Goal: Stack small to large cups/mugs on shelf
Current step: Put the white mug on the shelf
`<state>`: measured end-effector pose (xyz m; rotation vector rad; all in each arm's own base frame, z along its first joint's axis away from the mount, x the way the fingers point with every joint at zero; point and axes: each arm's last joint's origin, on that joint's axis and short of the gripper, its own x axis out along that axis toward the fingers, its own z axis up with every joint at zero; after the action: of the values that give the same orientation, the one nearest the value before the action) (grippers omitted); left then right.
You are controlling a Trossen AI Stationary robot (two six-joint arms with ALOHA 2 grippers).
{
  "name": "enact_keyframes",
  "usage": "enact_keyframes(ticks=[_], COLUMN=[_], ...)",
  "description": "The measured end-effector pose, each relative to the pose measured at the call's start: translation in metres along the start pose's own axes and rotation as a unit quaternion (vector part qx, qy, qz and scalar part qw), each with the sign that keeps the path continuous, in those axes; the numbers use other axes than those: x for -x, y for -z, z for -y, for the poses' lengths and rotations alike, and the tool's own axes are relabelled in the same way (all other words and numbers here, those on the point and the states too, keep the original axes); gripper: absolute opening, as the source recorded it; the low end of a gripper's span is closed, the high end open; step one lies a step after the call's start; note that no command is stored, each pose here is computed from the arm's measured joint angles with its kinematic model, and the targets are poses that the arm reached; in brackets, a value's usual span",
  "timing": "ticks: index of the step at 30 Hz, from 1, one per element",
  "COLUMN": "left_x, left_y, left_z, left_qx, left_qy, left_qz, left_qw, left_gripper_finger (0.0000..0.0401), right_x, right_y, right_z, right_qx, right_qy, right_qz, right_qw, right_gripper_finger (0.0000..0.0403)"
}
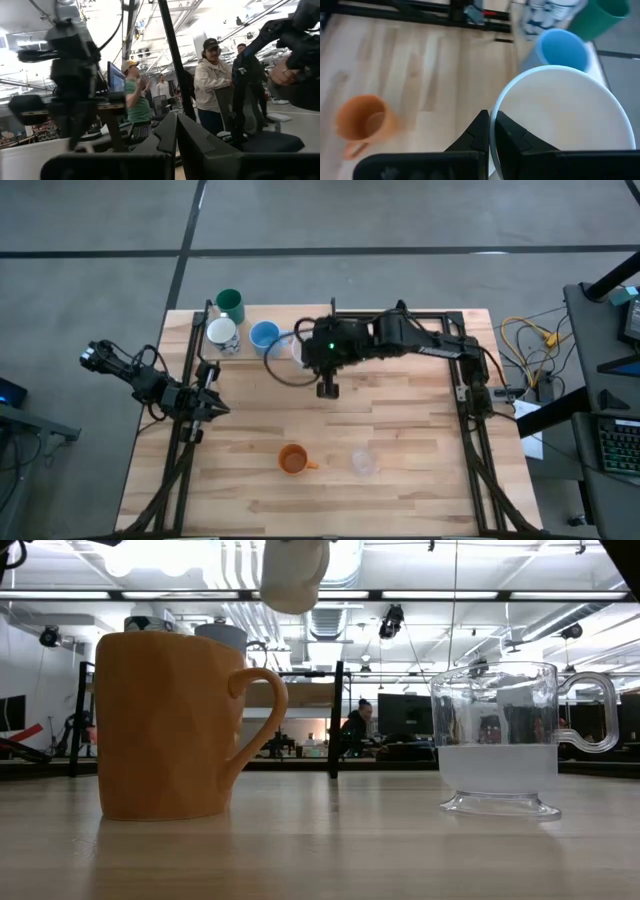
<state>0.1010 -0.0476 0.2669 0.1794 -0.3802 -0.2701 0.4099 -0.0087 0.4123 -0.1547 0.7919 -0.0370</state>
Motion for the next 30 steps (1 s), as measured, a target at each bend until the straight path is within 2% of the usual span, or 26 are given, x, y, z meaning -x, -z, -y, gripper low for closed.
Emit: enact_keyframes(ticks=[14,24,30], left_x=[0.0,0.0,0.0], left_y=[0.0,0.001,0.0], left_z=[0.0,0.0,0.0], left_qx=[0.0,0.0,0.0], left_qy=[0.0,0.001,0.0], left_qz=[0.0,-0.002,-0.002], left_qw=[1.0,1.0,1.0], left_gripper_finger=[0.0,0.0,0.0], right_x=[-0.004,-0.001,-0.002], right_y=[0.016,0.027,0.029], right_z=[0.078,0.131,0.144], right_qx=[0.016,0.002,0.005], right_qy=[0.057,0.036,0.04], right_qz=[-0.016,0.026,0.046], right_qw=[0.998,0.999,0.998], right_gripper_finger=[0.0013,0.0013,0.0013])
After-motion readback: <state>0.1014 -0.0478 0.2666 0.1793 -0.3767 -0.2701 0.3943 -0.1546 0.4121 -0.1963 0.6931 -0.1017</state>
